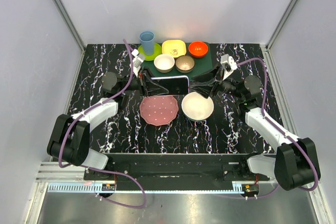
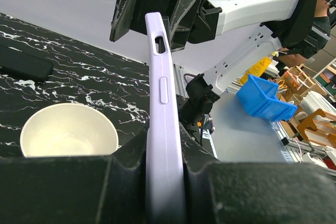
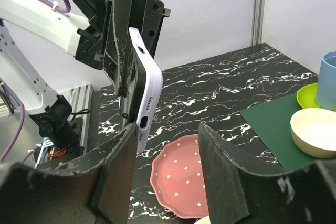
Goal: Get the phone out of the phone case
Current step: Remove the phone case from the phone.
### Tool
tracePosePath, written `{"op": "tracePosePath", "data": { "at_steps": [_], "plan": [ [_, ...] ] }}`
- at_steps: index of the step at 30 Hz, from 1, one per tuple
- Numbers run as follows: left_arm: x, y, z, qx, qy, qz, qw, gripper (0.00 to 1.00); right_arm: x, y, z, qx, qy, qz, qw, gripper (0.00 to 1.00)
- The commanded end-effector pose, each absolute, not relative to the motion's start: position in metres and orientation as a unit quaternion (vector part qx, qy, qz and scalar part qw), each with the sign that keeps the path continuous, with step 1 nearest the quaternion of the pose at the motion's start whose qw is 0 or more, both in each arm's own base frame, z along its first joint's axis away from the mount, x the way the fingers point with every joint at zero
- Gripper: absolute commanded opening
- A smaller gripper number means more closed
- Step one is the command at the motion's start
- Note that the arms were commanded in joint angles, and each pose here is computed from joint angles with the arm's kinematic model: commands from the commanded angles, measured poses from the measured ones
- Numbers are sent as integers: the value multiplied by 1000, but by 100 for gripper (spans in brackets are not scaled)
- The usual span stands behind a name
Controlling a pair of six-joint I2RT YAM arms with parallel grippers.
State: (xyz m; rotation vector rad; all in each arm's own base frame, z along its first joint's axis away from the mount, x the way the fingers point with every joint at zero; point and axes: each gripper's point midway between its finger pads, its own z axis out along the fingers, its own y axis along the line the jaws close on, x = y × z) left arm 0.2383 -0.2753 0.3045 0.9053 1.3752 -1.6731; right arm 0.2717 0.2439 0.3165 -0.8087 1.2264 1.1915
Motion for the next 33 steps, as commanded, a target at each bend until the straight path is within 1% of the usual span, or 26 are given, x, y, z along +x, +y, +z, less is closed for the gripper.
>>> {"op": "tracePosePath", "data": {
  "at_steps": [1, 6, 15, 20, 27, 33],
  "plan": [
    [231, -275, 333, 382, 493, -647, 438, 0, 285, 249, 328, -336, 524, 490, 610, 54],
    [231, -276, 332, 382, 494, -648, 436, 0, 292, 251, 324, -325, 536, 481, 613, 51],
    [232, -276, 330, 382, 496, -648, 434, 0, 297, 259, 317, -326, 546, 473, 609, 50],
    [232, -277, 328, 383, 496, -649, 430, 0, 284, 265, 317, -351, 530, 497, 591, 51],
    [230, -277, 329, 385, 495, -650, 428, 0, 253, 275, 312, -404, 507, 539, 538, 56],
    [230, -277, 330, 384, 494, -650, 432, 0, 246, 279, 308, -415, 504, 550, 520, 59]
  ]
}}
